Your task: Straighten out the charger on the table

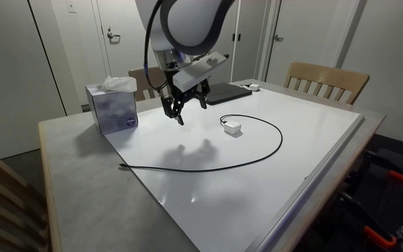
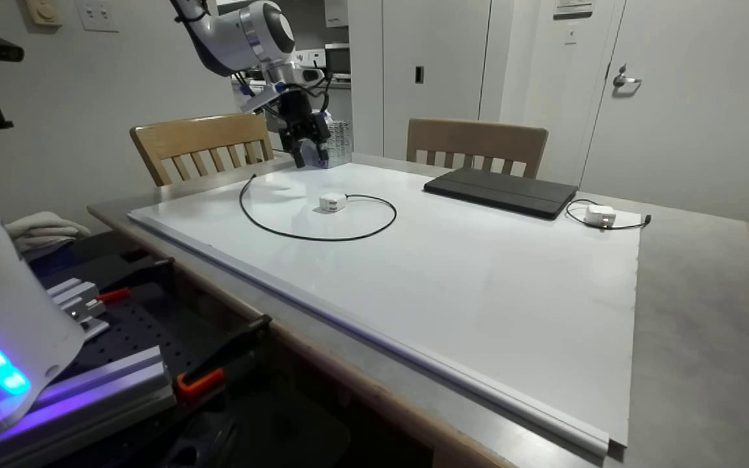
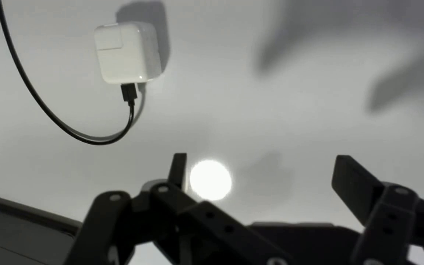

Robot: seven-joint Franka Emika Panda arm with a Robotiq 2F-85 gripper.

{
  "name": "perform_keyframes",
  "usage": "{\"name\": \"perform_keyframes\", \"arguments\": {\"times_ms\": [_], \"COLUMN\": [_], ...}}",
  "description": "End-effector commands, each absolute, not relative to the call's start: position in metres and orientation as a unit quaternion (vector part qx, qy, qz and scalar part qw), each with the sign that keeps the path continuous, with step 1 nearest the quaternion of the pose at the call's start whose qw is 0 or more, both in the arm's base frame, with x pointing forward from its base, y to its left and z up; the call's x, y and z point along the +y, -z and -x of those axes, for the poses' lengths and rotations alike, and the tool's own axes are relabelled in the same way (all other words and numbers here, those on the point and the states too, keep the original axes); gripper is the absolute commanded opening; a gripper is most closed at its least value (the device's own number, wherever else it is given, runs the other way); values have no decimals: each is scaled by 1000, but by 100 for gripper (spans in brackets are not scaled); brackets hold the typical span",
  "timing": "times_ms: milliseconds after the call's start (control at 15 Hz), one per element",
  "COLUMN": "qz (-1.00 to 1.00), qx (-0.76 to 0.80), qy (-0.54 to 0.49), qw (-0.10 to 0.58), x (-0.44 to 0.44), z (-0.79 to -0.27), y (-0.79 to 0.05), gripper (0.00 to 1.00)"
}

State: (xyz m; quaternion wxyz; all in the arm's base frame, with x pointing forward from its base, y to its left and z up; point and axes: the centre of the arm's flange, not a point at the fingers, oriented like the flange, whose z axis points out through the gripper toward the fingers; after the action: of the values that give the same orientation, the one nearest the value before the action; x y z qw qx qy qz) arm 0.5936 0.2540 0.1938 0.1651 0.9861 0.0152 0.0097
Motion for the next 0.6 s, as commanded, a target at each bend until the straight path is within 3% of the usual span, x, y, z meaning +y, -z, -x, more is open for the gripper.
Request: {"name": "perform_keyframes", "arguments": {"times_ms": [0, 533], "qz": [-986, -980], "qx": [1, -81], "qy": [-6, 12], "qw": [167, 181], "x": [231, 192], "z": [-575, -539], "y": [-195, -187], "gripper": [100, 100]}}
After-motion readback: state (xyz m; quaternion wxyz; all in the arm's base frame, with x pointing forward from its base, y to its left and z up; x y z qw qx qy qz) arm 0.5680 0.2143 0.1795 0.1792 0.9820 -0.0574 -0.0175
